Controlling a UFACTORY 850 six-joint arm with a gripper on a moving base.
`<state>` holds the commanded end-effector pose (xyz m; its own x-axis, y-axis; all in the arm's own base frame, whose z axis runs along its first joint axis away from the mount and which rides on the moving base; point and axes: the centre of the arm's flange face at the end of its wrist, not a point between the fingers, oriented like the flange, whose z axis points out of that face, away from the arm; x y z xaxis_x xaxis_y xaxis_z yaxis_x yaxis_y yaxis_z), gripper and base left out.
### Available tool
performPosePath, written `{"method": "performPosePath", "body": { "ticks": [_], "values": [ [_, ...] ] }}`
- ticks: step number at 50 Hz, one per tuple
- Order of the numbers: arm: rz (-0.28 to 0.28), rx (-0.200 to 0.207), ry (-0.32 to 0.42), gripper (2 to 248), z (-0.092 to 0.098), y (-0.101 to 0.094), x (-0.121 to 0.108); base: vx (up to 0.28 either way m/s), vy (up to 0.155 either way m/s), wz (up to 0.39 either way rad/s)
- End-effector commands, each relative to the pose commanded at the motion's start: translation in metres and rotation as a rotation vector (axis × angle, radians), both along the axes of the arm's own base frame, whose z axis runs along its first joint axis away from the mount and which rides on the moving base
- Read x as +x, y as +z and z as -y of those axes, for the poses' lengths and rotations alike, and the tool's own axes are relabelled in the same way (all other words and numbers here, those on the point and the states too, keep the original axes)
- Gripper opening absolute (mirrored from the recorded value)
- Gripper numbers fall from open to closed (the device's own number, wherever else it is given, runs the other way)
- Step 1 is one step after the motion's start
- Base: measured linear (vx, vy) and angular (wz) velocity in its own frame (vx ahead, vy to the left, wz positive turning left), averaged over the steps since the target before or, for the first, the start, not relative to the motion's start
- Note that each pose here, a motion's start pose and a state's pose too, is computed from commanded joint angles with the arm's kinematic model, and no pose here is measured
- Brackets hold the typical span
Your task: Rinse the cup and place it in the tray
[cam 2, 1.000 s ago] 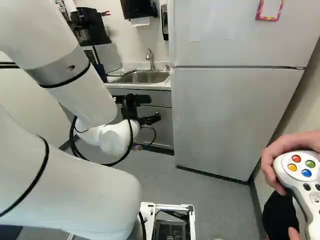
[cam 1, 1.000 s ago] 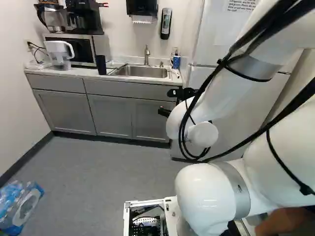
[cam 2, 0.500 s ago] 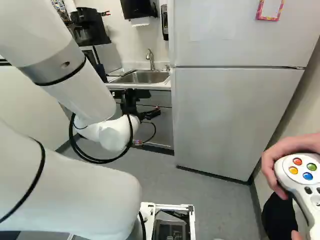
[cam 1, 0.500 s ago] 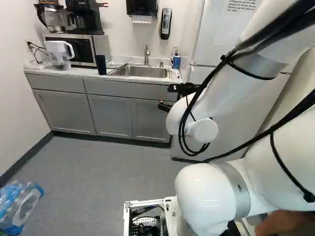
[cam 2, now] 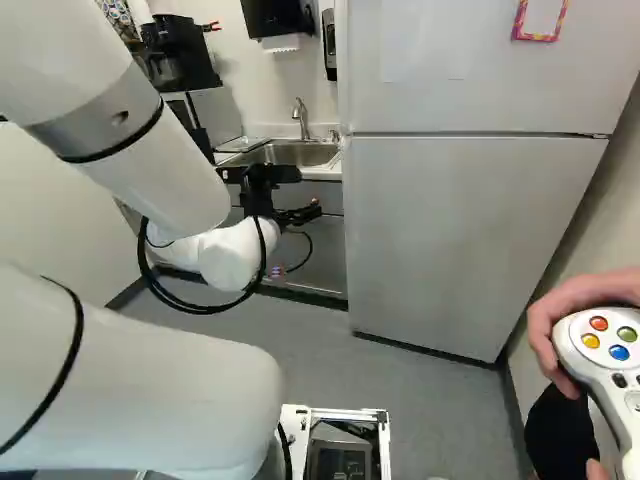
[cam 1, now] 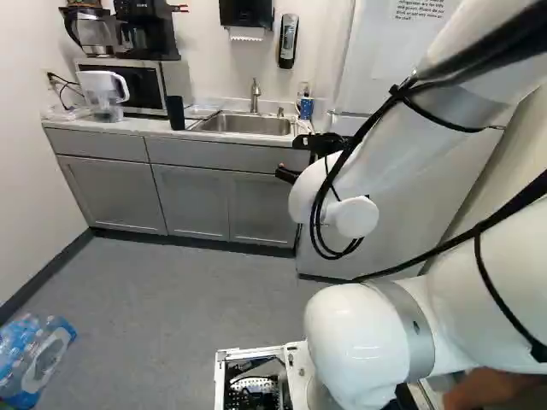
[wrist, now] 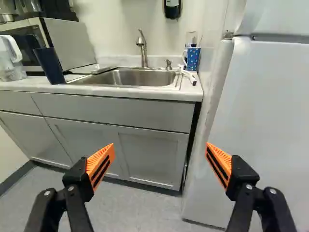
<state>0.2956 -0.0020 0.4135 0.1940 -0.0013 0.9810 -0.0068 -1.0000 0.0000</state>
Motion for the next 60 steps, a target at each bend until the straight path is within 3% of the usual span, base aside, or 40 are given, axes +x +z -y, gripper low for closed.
{"method": "performPosePath", "body": {
  "ticks": [60],
  "values": [
    [0.140, -0.003, -0.022, 247, 0.008, 0.063, 0.041, 0.000, 0.000, 0.000]
  ]
}}
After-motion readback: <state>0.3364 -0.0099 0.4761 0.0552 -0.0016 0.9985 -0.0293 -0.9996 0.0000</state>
